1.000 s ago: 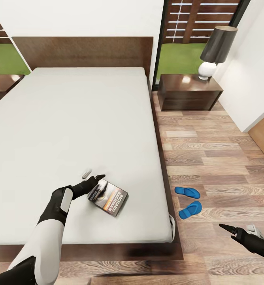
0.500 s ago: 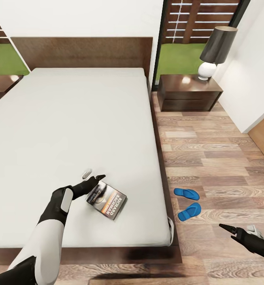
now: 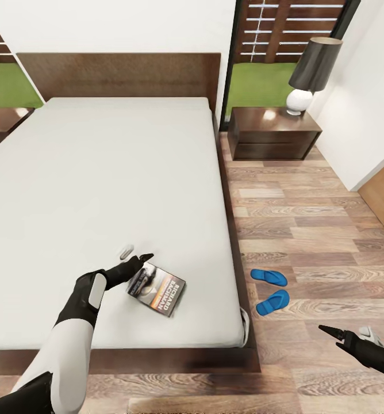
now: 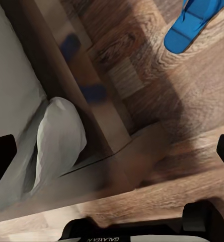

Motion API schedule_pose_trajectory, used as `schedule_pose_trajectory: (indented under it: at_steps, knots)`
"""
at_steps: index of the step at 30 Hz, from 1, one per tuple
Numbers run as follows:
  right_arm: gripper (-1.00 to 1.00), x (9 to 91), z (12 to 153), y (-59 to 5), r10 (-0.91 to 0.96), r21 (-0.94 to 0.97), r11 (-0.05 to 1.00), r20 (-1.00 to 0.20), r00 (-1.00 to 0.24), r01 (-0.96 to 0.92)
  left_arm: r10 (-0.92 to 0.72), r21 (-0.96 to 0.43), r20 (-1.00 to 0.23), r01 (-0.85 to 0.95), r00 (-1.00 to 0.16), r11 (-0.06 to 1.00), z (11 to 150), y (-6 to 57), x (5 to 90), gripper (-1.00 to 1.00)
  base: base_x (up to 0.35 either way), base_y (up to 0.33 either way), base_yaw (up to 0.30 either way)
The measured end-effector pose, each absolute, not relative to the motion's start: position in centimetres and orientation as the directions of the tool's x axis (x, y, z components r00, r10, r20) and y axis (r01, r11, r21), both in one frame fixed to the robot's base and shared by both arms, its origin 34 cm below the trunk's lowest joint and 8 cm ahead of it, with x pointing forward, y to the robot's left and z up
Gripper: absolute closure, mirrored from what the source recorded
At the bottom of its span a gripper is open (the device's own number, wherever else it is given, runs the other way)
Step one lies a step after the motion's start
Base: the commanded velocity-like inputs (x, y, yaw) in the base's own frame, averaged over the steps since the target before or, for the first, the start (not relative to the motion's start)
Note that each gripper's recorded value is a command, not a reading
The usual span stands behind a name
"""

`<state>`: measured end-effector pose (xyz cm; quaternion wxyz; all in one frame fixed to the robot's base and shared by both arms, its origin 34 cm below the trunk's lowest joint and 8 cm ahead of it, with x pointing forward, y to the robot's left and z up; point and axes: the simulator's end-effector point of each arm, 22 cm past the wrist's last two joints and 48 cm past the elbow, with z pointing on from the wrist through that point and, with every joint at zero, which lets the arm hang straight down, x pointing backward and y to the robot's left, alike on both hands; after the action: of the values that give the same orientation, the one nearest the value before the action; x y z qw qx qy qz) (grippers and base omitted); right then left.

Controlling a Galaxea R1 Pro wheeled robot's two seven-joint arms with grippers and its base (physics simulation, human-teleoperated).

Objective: In the bedroom, move the book from the bed onto either nightstand, and place the two sandals side by side next to the bed.

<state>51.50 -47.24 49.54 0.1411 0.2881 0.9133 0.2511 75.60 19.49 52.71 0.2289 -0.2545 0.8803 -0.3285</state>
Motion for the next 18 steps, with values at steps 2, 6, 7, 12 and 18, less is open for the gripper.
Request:
schedule_pose_trajectory:
  at_steps: [2,6,7,12,18]
  knots:
    - [-1.0,51.5,49.55,-47.23,0.597,0.54,0.708,-0.113,-0.794,0.455,-0.599,-0.695,-0.236,-0.298,-0.766,0.654,52.72,19.48,75.6,-1.0,-0.021,-0.008,0.0]
    - [-1.0,51.5,49.55,-47.23,0.597,0.54,0.708,-0.113,-0.794,0.455,-0.599,-0.695,-0.235,-0.298,-0.766,0.654,52.7,19.49,75.58,-1.0,-0.006,-0.002,0.0]
    - [-1.0,51.5,49.55,-47.23,0.597,0.54,0.708,-0.113,-0.794,0.455,-0.599,-0.695,-0.235,-0.298,-0.766,0.654,52.7,19.49,75.58,-1.0,-0.002,-0.001,0.0]
    - [-1.0,51.51,49.55,-47.23,0.597,0.54,0.708,-0.113,-0.794,0.455,-0.598,-0.697,-0.22,-0.304,-0.77,0.649,52.31,19.11,75.18,-1.0,-0.029,-0.03,0.0]
    - [-1.0,51.51,49.55,-47.24,0.597,0.54,0.708,-0.113,-0.794,0.455,-0.593,-0.696,-0.218,-0.303,-0.775,0.651,52.18,18.89,75.04,-1.0,-0.134,-0.093,0.0]
